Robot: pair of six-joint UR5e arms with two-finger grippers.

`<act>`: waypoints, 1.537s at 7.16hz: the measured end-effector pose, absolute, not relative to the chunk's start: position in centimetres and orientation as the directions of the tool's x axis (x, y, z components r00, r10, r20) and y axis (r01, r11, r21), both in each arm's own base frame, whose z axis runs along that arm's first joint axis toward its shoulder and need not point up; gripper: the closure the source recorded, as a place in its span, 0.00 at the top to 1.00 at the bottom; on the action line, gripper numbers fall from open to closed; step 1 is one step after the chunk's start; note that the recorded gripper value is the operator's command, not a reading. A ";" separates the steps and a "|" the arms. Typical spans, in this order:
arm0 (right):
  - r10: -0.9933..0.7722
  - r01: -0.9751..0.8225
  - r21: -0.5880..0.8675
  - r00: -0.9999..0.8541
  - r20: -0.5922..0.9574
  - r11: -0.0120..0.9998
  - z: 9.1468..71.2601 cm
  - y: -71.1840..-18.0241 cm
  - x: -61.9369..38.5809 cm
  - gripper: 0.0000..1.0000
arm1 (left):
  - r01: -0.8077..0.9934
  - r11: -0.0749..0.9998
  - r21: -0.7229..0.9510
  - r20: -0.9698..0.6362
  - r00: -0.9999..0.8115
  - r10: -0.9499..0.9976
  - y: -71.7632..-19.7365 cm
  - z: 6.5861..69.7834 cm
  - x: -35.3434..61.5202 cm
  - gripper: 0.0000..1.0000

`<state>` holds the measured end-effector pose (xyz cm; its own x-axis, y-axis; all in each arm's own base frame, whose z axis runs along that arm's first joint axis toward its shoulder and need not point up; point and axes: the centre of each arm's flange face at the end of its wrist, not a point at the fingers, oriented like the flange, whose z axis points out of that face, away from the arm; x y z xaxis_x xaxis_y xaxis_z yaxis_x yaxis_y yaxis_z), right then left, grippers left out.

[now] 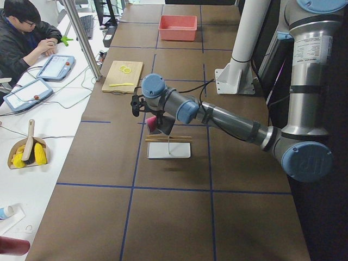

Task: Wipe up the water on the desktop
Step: 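Carry the cloth toward the table center while the right arm moves in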

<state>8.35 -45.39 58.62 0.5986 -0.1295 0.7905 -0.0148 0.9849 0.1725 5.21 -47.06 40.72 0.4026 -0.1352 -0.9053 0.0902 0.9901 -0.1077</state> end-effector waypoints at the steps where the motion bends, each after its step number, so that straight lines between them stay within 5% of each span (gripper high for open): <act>1: -0.140 -0.020 0.190 0.600 0.788 0.982 58.2 -45.5 8.3 1.00 | 0.100 0.986 -0.131 -0.899 0.407 -0.161 -47.8 37.7 5.4 0.00; 5: -0.197 -0.072 0.295 0.595 0.780 0.953 45.1 -51.6 3.1 0.99 | 0.183 0.941 -0.286 -0.859 0.386 -0.336 -51.3 27.7 10.8 0.00; 9: -0.281 -0.151 0.448 0.595 0.753 0.881 27.2 -51.0 -13.0 0.98 | 0.277 0.872 -0.402 -0.798 0.360 -0.483 -52.5 20.8 17.3 0.00; 11: -0.322 -0.210 0.500 0.548 0.772 0.840 23.3 -49.1 -20.8 0.99 | 0.313 0.843 -0.437 -0.774 0.345 -0.530 -52.3 17.7 21.1 0.00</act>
<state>-20.76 -49.10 23.31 0.5480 -0.3219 0.7721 -0.2103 0.8403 0.4996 21.06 -52.31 17.66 0.3453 -0.5300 -0.7745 0.3130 0.8430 -0.4374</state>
